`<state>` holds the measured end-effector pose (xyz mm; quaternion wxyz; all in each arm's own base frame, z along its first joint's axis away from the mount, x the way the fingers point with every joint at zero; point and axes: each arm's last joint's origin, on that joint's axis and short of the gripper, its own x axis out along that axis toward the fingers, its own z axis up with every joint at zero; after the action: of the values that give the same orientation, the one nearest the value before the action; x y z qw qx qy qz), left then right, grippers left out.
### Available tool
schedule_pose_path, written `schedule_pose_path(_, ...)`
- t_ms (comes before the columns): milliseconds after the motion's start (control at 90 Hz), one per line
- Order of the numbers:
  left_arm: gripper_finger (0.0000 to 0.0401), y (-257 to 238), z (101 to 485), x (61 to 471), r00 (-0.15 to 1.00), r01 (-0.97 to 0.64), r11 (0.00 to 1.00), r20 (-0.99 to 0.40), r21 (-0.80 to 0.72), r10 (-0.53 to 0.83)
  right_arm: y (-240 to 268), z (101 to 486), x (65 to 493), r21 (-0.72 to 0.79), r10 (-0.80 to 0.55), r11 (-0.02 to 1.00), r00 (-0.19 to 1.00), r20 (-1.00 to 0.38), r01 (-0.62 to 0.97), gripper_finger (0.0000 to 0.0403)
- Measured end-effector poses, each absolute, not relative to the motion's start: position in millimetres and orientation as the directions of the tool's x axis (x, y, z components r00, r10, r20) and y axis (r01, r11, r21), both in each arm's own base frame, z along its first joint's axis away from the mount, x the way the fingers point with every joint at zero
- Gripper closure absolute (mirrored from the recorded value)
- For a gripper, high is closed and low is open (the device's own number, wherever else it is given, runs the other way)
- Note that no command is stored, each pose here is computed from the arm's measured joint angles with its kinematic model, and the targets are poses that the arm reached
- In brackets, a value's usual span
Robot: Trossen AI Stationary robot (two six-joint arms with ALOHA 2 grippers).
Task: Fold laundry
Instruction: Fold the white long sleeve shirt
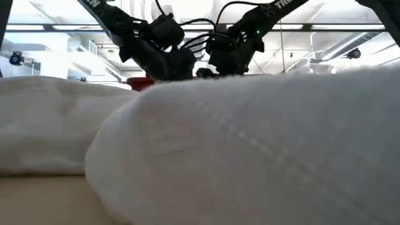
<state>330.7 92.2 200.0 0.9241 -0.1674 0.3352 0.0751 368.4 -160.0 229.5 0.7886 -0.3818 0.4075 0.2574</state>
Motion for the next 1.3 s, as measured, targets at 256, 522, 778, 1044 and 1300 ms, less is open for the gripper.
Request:
schedule_pose_path(256, 0.0035, 95.5, 199.1, 323.2, 0.727, -0.268, 0.929, -0.686, -0.254, 0.022, -160.5, 230.1, 369.5, -0.404, 0.09, 0.574, 0.546, -0.833, -0.712, 0.0403)
schedule_pose_path(522, 0.0073, 85.2, 212.5, 314.2, 0.739, -0.154, 0.965, -0.673, -0.214, -0.032, -160.6, 230.4, 369.9, -0.409, 0.09, 0.573, 0.55, -0.83, -0.71, 0.0403)
schedule_pose_path(778, 0.0091, 86.5, 185.0, 306.5, 0.68, -0.182, 0.966, -0.733, -0.182, -0.01, -161.1, 230.8, 370.6, -0.418, 0.086, 0.572, 0.558, -0.825, -0.706, 0.0403)
schedule_pose_path(1044, 0.0108, 86.6, 186.5, 309.2, 0.725, -0.156, 0.969, -0.688, -0.191, -0.019, -161.5, 231.5, 371.6, -0.429, 0.083, 0.57, 0.568, -0.819, -0.701, 0.0403)
schedule_pose_path(1300, 0.0318, 90.1, 182.5, 309.6, 0.718, -0.167, 0.966, -0.696, -0.199, -0.019, -161.5, 231.8, 372.2, -0.433, 0.084, 0.57, 0.574, -0.815, -0.698, 0.0403)
